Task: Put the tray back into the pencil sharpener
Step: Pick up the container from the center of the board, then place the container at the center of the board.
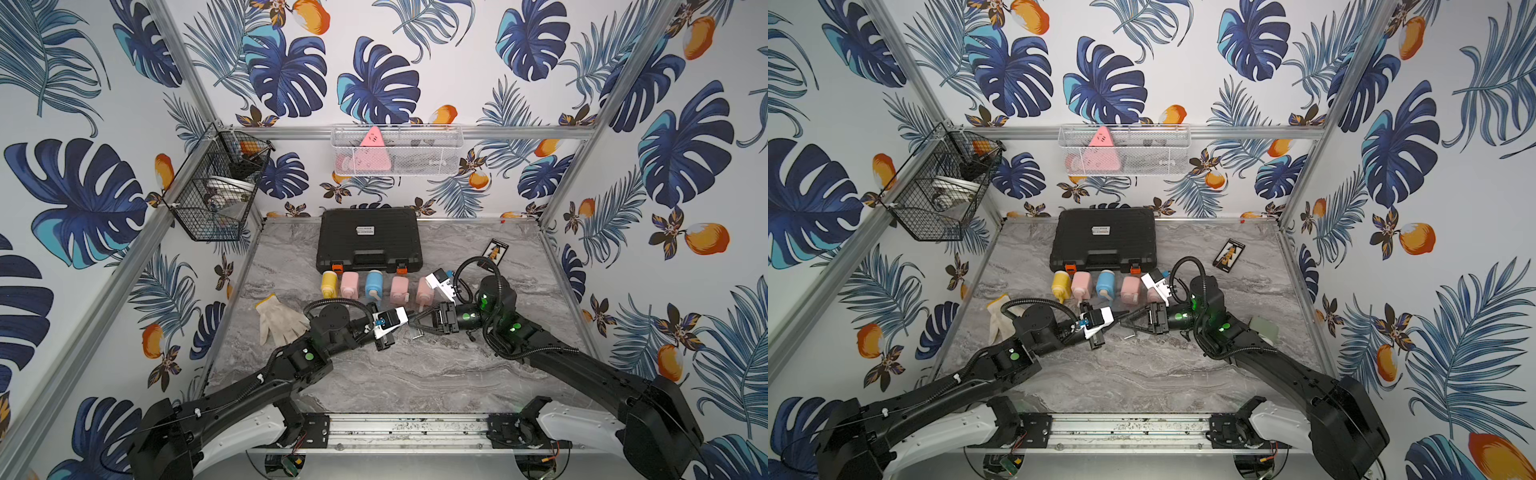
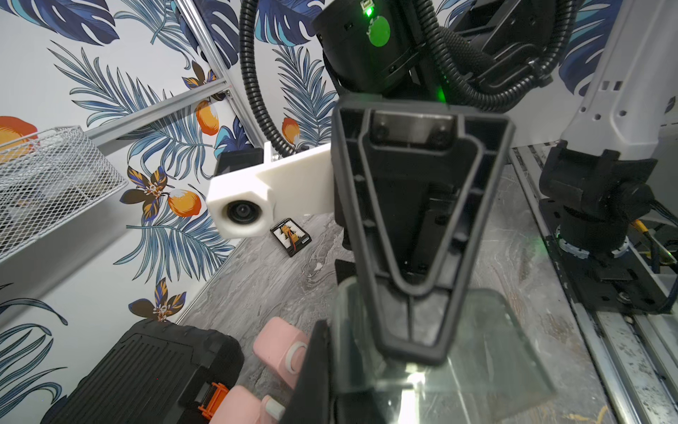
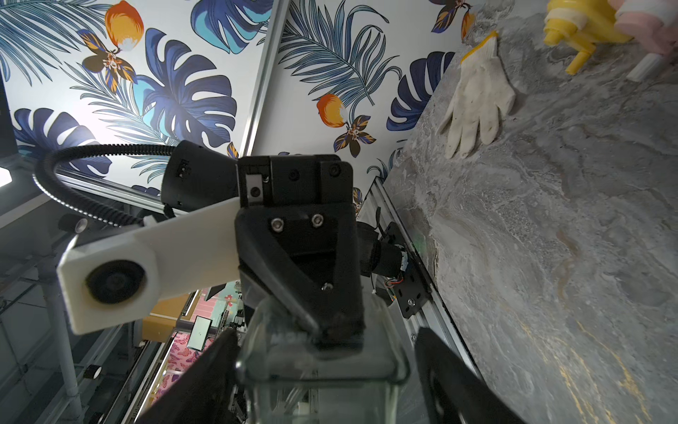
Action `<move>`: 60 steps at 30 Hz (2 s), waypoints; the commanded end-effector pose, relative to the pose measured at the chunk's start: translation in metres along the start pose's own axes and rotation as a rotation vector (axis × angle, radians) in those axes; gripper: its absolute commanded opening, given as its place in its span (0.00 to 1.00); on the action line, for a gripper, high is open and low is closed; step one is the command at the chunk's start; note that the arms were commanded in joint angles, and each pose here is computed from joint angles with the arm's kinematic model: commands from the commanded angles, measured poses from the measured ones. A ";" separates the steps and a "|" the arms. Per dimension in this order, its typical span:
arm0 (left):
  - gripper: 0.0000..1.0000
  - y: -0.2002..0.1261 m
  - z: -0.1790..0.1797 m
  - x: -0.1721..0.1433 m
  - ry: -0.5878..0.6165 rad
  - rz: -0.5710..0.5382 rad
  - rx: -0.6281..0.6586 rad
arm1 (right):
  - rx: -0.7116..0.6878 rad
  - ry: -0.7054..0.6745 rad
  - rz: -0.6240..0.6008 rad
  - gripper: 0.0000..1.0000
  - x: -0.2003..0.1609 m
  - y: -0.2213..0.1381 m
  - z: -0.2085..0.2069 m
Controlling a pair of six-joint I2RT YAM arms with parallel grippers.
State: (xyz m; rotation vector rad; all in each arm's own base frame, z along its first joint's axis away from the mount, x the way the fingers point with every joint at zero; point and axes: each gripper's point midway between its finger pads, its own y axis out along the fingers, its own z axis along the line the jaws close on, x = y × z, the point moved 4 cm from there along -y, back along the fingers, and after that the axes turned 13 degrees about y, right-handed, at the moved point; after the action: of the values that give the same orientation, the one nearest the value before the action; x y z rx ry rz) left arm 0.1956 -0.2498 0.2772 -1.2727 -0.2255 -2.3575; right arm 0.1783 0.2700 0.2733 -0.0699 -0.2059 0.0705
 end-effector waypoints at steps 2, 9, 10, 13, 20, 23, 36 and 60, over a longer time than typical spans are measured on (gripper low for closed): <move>0.00 -0.001 0.005 0.005 -0.024 0.003 0.011 | -0.008 -0.061 -0.083 0.99 0.007 -0.004 0.007; 0.00 -0.001 0.014 -0.016 -0.218 0.228 0.045 | -0.169 -0.087 -0.300 1.00 0.016 -0.027 -0.008; 0.00 -0.002 0.015 -0.020 -0.253 0.270 0.057 | -0.228 -0.081 -0.348 1.00 0.018 -0.033 -0.014; 0.00 -0.009 0.015 -0.031 -0.349 0.382 0.079 | -0.445 -0.050 -0.517 1.00 0.024 -0.059 -0.039; 0.00 -0.025 0.012 -0.067 -0.554 0.776 0.135 | -0.711 -0.001 -0.697 0.98 0.020 -0.098 -0.078; 0.00 -0.031 0.010 -0.086 -0.576 0.974 0.167 | -0.743 0.003 -0.714 0.98 0.017 -0.103 -0.085; 0.00 -0.060 0.005 -0.150 -0.805 1.406 0.208 | -0.809 -0.028 -0.797 0.98 0.009 -0.124 -0.091; 0.04 -0.062 -0.047 -0.200 -1.031 1.666 0.218 | -0.813 -0.076 -0.800 0.99 -0.001 -0.130 -0.096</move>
State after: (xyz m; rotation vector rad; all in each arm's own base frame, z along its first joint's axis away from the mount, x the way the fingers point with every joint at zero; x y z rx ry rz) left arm 0.2297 -0.1481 0.0910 -1.4254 0.2931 -0.2864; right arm 0.2053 0.1356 0.1911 -0.7755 -0.2992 -0.8142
